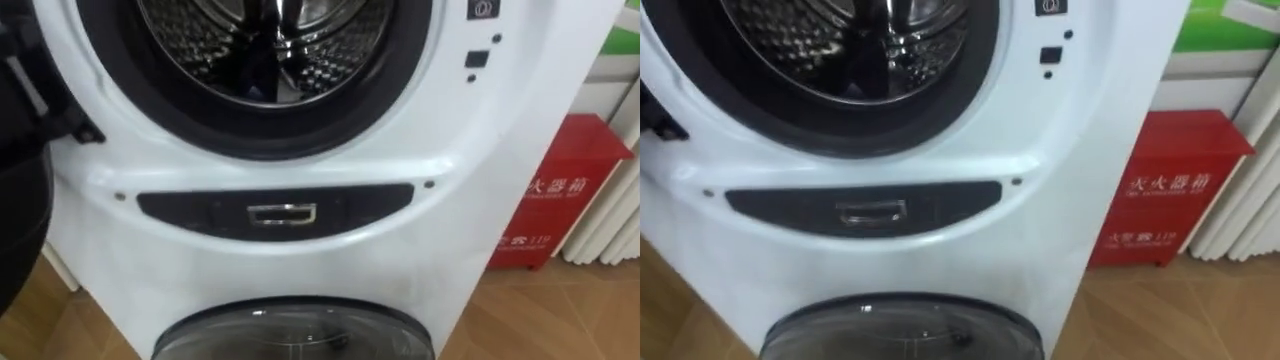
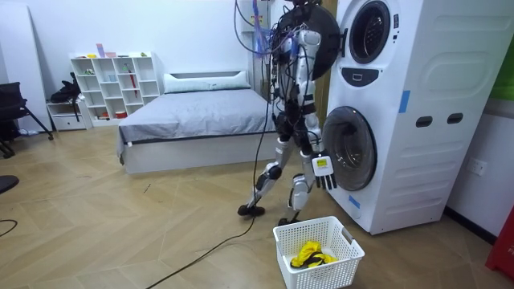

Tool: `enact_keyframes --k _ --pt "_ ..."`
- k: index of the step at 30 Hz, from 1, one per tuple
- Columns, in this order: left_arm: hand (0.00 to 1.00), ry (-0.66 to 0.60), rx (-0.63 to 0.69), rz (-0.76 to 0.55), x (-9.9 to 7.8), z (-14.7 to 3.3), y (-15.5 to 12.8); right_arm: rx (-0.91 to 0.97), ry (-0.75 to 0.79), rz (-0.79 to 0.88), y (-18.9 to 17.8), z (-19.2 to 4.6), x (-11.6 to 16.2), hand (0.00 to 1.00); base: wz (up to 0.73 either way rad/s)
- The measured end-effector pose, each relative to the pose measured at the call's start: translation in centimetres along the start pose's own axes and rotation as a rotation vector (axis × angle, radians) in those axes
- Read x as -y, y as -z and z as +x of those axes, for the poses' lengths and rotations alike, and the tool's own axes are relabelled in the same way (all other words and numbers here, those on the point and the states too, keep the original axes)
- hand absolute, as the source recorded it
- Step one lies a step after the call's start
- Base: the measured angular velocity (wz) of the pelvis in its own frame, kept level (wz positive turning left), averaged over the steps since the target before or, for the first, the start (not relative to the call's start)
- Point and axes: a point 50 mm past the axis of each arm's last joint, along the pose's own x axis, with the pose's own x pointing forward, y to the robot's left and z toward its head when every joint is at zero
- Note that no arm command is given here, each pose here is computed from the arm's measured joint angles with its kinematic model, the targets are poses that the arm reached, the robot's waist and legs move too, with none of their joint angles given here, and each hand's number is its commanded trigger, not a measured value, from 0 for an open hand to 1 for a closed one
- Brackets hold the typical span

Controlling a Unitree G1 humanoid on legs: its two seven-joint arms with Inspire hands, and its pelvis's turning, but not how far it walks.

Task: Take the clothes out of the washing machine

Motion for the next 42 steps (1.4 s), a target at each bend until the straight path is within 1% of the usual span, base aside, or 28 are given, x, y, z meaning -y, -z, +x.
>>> enact_keyframes --k 1,2,5,9,11,13,15,17,18,20,21,22,23,24,25,26,28,29,30,32,33,35,36,37,38,40,42 --pt "0.0 0.003 0.031 0.03 0.2 0.2 -1.1 0.009 -0.002 0.009 -0.2 0.1 -0.2 0.0 0.16" --pt "0.0 0.007 0.044 0.041 0.4 0.3 -1.7 0.012 -0.004 0.013 -0.3 0.1 -0.3 0.0 0.05" --pt "0.0 0.02 0.038 0.051 0.8 0.3 -1.6 -0.005 -0.001 0.031 0.0 0.0 -0.2 0.0 0.0" --pt "0.0 0.017 -0.015 0.017 0.6 0.2 -0.4 -0.044 0.012 0.101 1.2 -0.2 0.1 0.0 0.2" --pt "0.0 0.01 -0.043 0.008 0.8 0.1 0.4 -0.097 0.047 0.162 2.8 -0.6 0.9 0.0 0.69" --pt "0.0 -0.014 -0.062 -0.014 0.5 0.0 1.0 -0.101 0.064 0.166 3.0 -0.7 1.1 0.0 0.06" --pt "0.0 -0.052 -0.083 -0.078 -0.1 -0.1 1.7 -0.097 0.077 0.14 2.8 -0.6 1.1 0.0 -0.47" --pt "0.0 -0.108 -0.072 -0.172 -1.1 -0.1 1.4 -0.102 0.079 0.125 3.0 -0.7 1.2 0.0 -0.36" --pt "0.0 -0.117 -0.062 -0.198 -1.3 -0.1 1.1 -0.097 0.078 0.125 2.9 -0.6 1.2 0.0 -0.45" --pt "0.0 -0.161 0.022 -0.311 -2.2 0.0 -1.0 -0.075 0.074 0.135 2.7 -0.6 1.1 0.0 -0.39" --pt "0.0 -0.174 0.052 -0.345 -2.6 -0.1 -1.7 -0.074 0.077 0.141 2.7 -0.6 1.2 0.0 -0.27" --pt "0.0 -0.206 0.109 -0.4 -3.7 -0.2 -3.2 -0.076 0.084 0.156 2.9 -0.7 1.5 0.0 -0.28" --pt "0.0 -0.253 0.156 -0.421 -5.2 -0.3 -4.3 -0.073 0.086 0.163 2.9 -0.8 1.6 0.0 -0.24" --pt "0.0 -0.275 0.177 -0.437 -5.9 -0.4 -5.0 -0.068 0.087 0.17 2.8 -0.8 1.7 0.0 -0.13" --pt "0.0 -0.311 0.237 -0.466 -7.1 -0.7 -6.5 -0.059 0.093 0.194 2.9 -0.9 2.1 0.0 -0.04" --pt "0.0 -0.324 0.272 -0.482 -7.8 -1.0 -7.3 -0.056 0.102 0.212 2.9 -1.0 2.4 0.0 -0.04" --pt "0.0 -0.394 0.364 -0.52 -11.0 -1.8 -9.8 -0.029 0.14 0.274 2.5 -1.2 3.6 0.0 -0.07" --pt "0.0 -0.433 0.395 -0.546 -12.5 -2.3 -10.6 -0.025 0.156 0.273 2.5 -1.4 4.4 0.0 -0.11" --pt "0.0 -0.448 0.411 -0.574 -13.3 -2.5 -11.0 -0.017 0.159 0.273 2.3 -1.4 4.7 0.0 -0.13" --pt "0.0 -0.507 0.47 -0.646 -16.5 -3.9 -12.7 0.001 0.175 0.288 2.0 -1.6 5.5 0.0 -0.11" --pt "0.0 -0.52 0.49 -0.657 -17.2 -4.2 -13.3 -0.004 0.182 0.291 2.2 -1.7 5.7 0.0 0.0" --pt "0.0 -0.565 0.561 -0.687 -19.8 -5.8 -15.4 -0.011 0.193 0.3 2.6 -1.9 6.0 0.0 0.06" --pt "0.0 -0.571 0.576 -0.705 -20.3 -6.2 -16.0 -0.018 0.196 0.306 2.8 -1.9 6.1 0.0 0.04" --pt "0.0 -0.587 0.585 -0.699 -21.1 -6.8 -16.7 -0.027 0.196 0.306 2.8 -1.9 6.1 0.0 0.0" --pt "0.0 -0.591 0.57 -0.692 -21.5 -6.9 -16.7 -0.028 0.197 0.307 2.8 -1.9 6.0 0.0 0.04" --pt "0.0 -0.582 0.574 -0.703 -21.5 -7.1 -17.3 -0.038 0.2 0.31 3.0 -1.9 5.9 0.0 0.04" --pt "0.0 -0.579 0.567 -0.687 -21.7 -7.4 -17.8 -0.052 0.199 0.312 3.1 -1.9 5.8 0.0 0.0"
